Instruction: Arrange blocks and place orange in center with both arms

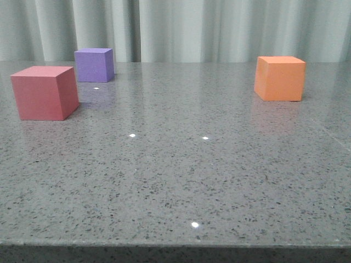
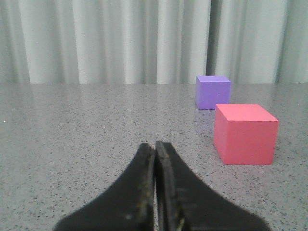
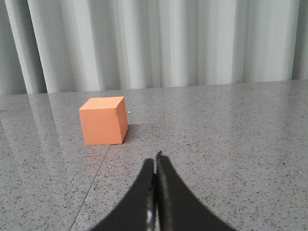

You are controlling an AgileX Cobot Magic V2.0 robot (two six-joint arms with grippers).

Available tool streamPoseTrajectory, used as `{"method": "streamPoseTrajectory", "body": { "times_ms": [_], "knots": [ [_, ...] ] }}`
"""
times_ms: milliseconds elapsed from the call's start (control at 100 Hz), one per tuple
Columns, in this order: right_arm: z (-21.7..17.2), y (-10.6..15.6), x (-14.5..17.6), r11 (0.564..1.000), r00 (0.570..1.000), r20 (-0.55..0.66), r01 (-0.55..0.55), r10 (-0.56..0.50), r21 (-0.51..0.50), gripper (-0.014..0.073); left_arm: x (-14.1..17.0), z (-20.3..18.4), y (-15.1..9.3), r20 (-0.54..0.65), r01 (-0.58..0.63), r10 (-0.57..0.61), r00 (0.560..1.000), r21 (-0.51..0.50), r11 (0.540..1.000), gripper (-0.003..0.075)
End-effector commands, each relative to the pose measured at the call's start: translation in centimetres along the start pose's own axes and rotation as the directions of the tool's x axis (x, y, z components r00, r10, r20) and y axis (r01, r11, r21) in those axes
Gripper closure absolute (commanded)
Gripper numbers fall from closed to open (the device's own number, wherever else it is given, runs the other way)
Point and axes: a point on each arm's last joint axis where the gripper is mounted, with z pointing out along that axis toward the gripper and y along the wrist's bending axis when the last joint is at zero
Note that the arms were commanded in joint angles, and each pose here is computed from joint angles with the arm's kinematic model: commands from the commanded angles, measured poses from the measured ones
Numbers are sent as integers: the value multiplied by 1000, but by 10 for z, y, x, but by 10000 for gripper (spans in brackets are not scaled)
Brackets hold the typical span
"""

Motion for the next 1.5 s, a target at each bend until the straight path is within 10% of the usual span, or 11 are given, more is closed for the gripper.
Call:
{"method": "streamPoseTrajectory", "body": {
  "times_ms": [0,320,720,970,1240,1360,1490],
  "knots": [
    [-3,2,-17,1000,990,140,9,-6,-18,664,5,-2,0,73,2,-3,997,11,1000,741],
    [-6,5,-36,999,970,242,9,-1,-34,664,5,-2,0,73,2,-3,997,11,1000,741],
    [26,9,-136,999,990,-141,-12,19,52,664,5,-2,0,73,2,-3,997,11,1000,741],
    [81,11,-180,996,925,-377,-10,45,94,664,5,-2,0,73,2,-3,997,11,1000,741],
    [128,13,-158,991,828,-546,-78,126,110,653,5,-2,0,73,2,-3,997,11,1000,741],
    [138,13,-144,989,772,-621,-76,138,125,534,5,-2,0,73,2,-3,997,11,1000,741],
    [143,12,-136,989,732,-666,-69,141,134,217,5,-2,0,73,2,-3,997,11,1000,741]
  ]
}}
